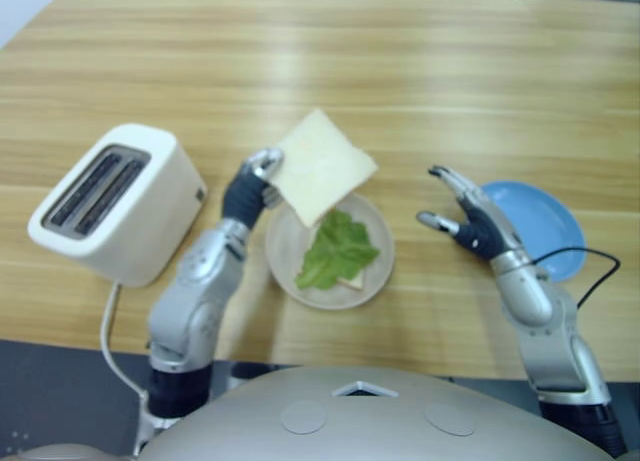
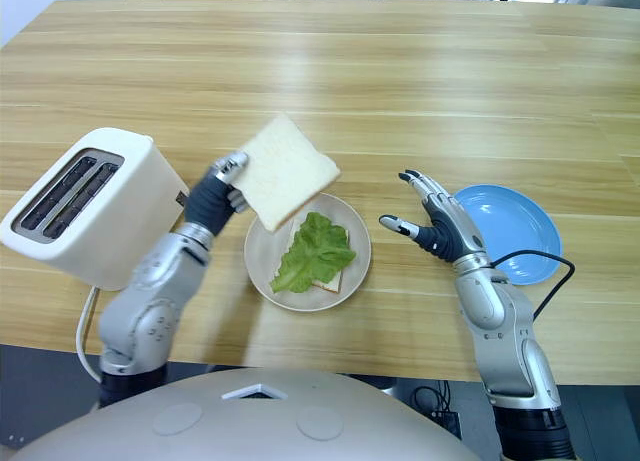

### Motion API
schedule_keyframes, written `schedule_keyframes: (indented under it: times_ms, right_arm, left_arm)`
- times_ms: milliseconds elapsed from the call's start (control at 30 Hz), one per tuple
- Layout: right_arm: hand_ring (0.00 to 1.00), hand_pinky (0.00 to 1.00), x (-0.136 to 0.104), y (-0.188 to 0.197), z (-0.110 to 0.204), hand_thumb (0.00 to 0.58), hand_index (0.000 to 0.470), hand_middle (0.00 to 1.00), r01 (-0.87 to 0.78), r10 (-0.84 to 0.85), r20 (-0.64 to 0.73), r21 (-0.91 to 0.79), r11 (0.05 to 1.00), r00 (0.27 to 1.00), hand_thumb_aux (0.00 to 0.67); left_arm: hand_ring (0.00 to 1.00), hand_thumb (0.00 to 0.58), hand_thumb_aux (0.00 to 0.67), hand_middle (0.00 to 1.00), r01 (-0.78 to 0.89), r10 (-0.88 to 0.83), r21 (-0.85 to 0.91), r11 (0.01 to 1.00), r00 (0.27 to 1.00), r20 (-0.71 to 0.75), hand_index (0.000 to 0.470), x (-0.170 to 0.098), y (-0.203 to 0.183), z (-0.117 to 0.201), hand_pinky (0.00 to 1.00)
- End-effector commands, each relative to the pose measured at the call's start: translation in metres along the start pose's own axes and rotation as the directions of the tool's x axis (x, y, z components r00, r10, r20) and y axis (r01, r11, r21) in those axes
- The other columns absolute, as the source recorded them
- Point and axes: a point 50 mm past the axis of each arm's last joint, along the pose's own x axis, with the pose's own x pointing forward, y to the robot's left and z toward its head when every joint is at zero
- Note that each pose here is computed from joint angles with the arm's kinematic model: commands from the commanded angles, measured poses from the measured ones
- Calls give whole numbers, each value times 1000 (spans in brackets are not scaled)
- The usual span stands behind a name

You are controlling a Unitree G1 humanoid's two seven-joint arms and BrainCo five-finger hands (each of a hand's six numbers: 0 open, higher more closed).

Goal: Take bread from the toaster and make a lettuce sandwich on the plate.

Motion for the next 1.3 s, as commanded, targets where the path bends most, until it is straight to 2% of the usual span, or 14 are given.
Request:
schedule_keyframes:
  times_ms: [33, 167, 333, 567, 667, 733, 833, 967, 1067, 1200, 1300]
  right_arm:
    - [0, 0, 0, 4, 0, 0, 0, 0, -17, 17, -6, -1, 1000, 1000, 0]
    - [0, 0, 1, 4, 1, 0, 0, 0, -20, 20, -3, -6, 1000, 1000, 0]
    - [0, 0, 2, 6, 3, 0, 0, 0, -22, 22, 1, -11, 1000, 1000, 0]
    - [0, 0, 2, 4, 1, 0, 0, 0, -17, 17, -3, -19, 1000, 1000, 0]
    - [0, 0, 3, 3, 1, 0, 0, 0, -17, 17, -2, -21, 1000, 1000, 0]
    - [0, 0, 4, 4, 1, 0, 0, 0, -17, 17, 1, -21, 1000, 1000, 0]
    - [0, 0, 4, 5, 2, 0, 0, 0, -21, 21, 2, -21, 1000, 1000, 0]
    - [0, 0, 5, 4, 2, 0, 0, 0, -31, 31, 12, -28, 999, 999, 0]
    - [0, 0, 5, 2, 3, 0, 0, 0, -35, 36, 22, -39, 999, 999, 0]
    - [0, 0, 4, -1, 4, 0, 0, 0, -42, 44, 33, -54, 998, 998, 0]
    - [0, 0, 3, -1, 4, 0, 0, 0, -52, 54, 37, -65, 997, 998, 0]
  left_arm:
    - [1000, 580, 670, 1000, -85, 87, 61, 994, 996, -34, 460, 5, -9, -21, 1000]
    - [1000, 580, 670, 1000, -120, 128, 150, 981, 991, -40, 460, 4, -17, -30, 1000]
    - [1000, 580, 670, 1000, 61, -29, 323, 944, 994, -102, 460, 7, -22, -38, 1000]
    - [1000, 580, 670, 1000, 208, -213, 537, 818, 976, -53, 460, 26, 10, 20, 1000]
    - [1000, 580, 670, 1000, 307, -329, 604, 735, 941, -78, 460, 34, 18, 48, 1000]
    - [1000, 580, 670, 1000, 365, -381, 631, 685, 917, -117, 460, 39, 20, 53, 1000]
    - [1000, 580, 670, 1000, 513, -492, 589, 624, 844, -214, 460, 48, 21, 47, 1000]
    - [1000, 580, 670, 1000, 713, -620, 483, 508, 692, -369, 460, 53, 16, 22, 1000]
    - [1000, 580, 670, 1000, 786, -653, 424, 450, 613, -445, 460, 57, 13, 2, 1000]
    - [1000, 580, 670, 1000, 826, -659, 380, 417, 563, -499, 460, 65, 9, -21, 1000]
    - [1000, 580, 670, 1000, 824, -656, 372, 427, 565, -500, 460, 73, 8, -29, 1000]
